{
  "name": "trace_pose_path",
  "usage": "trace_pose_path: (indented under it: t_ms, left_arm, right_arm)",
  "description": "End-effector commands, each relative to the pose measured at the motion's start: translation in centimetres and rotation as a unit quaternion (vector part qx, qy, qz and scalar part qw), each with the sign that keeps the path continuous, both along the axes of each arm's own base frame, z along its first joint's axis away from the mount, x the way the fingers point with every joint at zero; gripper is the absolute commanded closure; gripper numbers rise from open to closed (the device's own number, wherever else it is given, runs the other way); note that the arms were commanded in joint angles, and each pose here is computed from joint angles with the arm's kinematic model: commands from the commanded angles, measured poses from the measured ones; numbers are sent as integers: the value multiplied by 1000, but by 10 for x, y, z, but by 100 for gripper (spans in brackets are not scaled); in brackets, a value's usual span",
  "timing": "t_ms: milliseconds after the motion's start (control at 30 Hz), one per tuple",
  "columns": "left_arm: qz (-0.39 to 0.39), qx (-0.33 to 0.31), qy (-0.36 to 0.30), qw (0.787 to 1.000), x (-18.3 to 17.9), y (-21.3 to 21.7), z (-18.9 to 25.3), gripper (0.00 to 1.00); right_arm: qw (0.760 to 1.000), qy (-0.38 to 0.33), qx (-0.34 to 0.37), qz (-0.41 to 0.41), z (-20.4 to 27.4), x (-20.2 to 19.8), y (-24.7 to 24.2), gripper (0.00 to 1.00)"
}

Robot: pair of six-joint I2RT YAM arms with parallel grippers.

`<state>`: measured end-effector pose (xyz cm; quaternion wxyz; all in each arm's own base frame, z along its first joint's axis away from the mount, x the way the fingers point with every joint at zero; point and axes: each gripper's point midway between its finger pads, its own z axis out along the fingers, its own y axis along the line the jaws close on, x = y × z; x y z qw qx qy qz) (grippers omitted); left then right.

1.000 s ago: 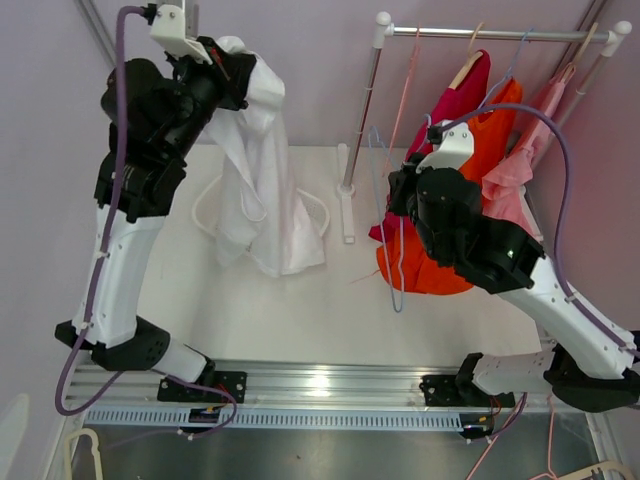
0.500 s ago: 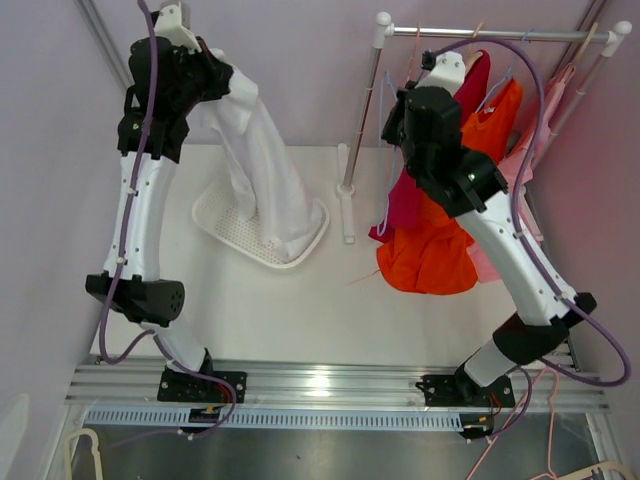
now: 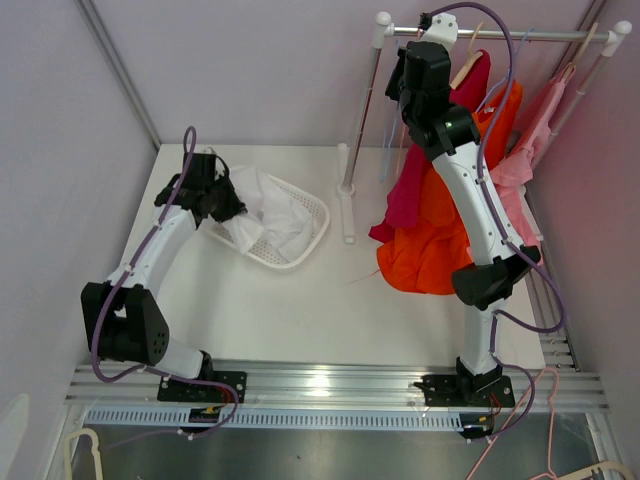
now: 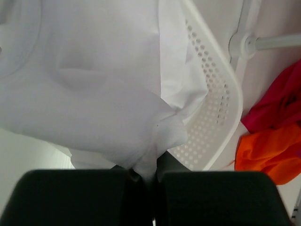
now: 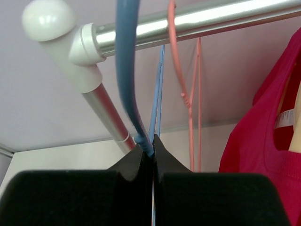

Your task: Remove the t-shirt from the hanger

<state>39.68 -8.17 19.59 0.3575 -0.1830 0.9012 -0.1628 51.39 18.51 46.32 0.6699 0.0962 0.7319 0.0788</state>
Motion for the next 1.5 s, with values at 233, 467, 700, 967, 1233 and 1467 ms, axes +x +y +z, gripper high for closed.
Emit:
trace_pose_path:
  t_ms: [233, 467, 700, 967, 1233, 1467]
  left_arm:
    - [-17, -107, 66, 992, 4, -33, -42, 99]
    - [-56, -184, 144, 971, 18, -62, -82, 99]
    - [-47, -177, 154, 971, 39, -58, -89, 74]
    - [-47, -149, 99, 983, 39, -47, -47, 1]
    - [-44, -121, -19, 991, 0, -31, 59, 1]
    - [-51, -108, -94, 988, -23, -25, 120, 0]
  right_arm:
    - [995, -90, -21, 22, 37, 20, -5, 100]
    - [993, -109, -23, 29, 38, 38, -2, 100]
    - [994, -99, -19, 35, 18, 60, 1, 100]
    - [996, -77, -17, 35, -8, 75, 1, 100]
    - [997, -71, -18, 29, -1, 48, -13, 98]
    - [998, -44, -31, 36, -9, 38, -16, 85]
